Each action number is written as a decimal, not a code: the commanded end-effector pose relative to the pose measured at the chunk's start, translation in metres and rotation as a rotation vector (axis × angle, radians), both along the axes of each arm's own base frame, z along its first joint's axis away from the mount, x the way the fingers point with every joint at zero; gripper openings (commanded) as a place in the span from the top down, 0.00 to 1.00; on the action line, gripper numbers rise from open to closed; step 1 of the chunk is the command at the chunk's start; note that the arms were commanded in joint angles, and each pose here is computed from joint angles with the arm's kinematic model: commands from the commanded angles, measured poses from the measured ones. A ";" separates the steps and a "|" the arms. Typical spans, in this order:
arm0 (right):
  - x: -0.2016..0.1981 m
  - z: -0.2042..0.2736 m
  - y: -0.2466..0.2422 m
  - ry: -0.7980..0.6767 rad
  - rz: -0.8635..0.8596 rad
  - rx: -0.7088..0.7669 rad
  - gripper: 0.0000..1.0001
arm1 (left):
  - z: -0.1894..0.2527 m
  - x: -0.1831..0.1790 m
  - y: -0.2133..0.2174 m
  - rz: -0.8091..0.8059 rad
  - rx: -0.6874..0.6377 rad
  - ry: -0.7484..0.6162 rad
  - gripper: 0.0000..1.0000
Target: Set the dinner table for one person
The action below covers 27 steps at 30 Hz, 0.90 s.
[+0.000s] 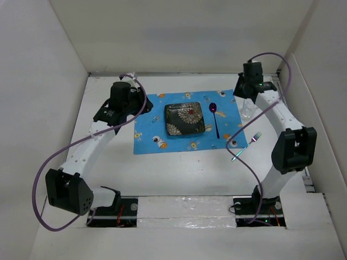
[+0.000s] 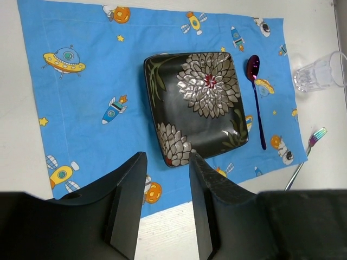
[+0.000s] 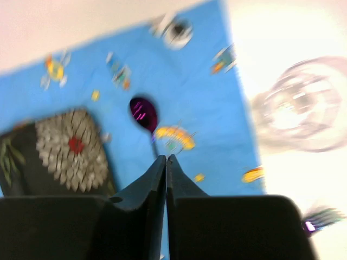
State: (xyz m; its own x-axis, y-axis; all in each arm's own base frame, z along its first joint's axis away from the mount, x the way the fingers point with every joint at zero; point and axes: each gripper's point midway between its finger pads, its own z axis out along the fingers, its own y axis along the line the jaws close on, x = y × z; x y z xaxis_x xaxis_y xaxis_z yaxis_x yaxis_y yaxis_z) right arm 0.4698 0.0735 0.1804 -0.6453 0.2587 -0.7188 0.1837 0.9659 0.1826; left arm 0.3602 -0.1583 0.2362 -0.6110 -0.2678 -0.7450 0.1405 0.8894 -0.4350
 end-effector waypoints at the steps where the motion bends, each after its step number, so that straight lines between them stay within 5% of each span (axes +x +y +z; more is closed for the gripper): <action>1: 0.013 0.023 -0.053 -0.060 -0.180 -0.034 0.73 | 0.015 -0.008 0.003 -0.019 0.010 -0.052 0.66; 7: 0.032 -0.008 -0.085 0.060 -0.253 -0.069 0.53 | 0.013 -0.012 0.005 -0.026 0.023 -0.051 0.66; 14: 0.054 -0.030 -0.093 0.126 -0.240 -0.089 0.51 | 0.012 -0.010 0.005 -0.025 0.027 -0.050 0.66; 17: 0.058 -0.041 -0.097 0.151 -0.261 -0.105 0.60 | 0.009 -0.010 0.006 -0.021 0.035 -0.041 0.66; 18: 0.058 -0.042 -0.098 0.150 -0.276 -0.106 0.79 | 0.008 -0.010 0.007 -0.017 0.037 -0.040 0.66; 21: 0.058 -0.030 -0.103 0.101 -0.300 -0.116 0.98 | 0.006 -0.008 0.008 -0.013 0.044 -0.038 0.66; 27: 0.069 0.012 -0.085 -0.016 -0.265 -0.144 1.00 | 0.002 -0.004 0.006 -0.014 0.050 -0.025 0.66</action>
